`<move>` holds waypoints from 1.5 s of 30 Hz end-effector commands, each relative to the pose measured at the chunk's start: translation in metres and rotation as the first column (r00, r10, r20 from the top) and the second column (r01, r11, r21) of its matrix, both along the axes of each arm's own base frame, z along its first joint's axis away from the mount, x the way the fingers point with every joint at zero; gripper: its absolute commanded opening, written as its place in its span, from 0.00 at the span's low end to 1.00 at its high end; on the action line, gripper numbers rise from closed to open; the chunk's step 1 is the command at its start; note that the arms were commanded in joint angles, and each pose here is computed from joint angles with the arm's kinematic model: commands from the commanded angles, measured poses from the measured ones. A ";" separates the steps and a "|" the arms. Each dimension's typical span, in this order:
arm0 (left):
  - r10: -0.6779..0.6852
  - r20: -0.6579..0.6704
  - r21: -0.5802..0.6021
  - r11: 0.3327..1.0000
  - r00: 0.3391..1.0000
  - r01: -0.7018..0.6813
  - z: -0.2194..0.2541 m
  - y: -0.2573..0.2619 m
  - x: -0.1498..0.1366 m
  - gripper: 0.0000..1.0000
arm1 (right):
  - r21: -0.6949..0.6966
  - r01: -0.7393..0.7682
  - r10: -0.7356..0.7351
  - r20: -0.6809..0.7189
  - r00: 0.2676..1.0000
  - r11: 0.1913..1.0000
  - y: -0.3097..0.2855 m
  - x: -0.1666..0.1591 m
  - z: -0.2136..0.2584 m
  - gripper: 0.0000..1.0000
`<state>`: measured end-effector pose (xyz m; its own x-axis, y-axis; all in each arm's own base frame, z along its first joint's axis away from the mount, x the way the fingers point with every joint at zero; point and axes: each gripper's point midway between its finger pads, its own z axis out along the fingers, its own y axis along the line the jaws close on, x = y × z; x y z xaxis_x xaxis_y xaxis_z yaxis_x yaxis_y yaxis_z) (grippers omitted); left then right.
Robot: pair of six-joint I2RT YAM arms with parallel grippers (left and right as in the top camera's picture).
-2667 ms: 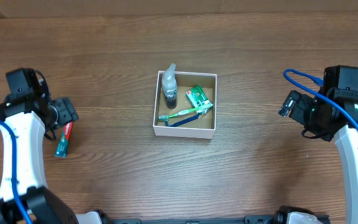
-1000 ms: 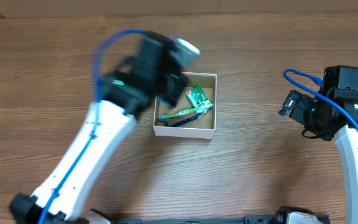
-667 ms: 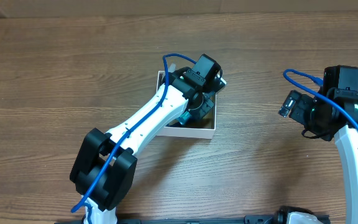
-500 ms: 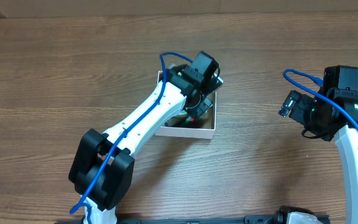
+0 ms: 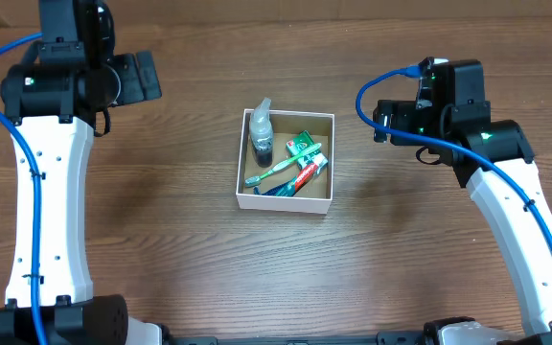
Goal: Pack container
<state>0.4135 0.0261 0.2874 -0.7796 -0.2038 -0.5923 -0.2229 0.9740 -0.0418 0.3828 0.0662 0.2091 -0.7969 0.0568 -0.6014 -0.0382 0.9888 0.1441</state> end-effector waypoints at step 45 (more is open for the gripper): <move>-0.147 0.129 0.039 0.989 0.981 0.143 -0.129 -0.029 -0.253 1.00 | 0.131 0.023 -0.103 0.647 0.755 0.991 -0.037 -0.177 0.001 1.00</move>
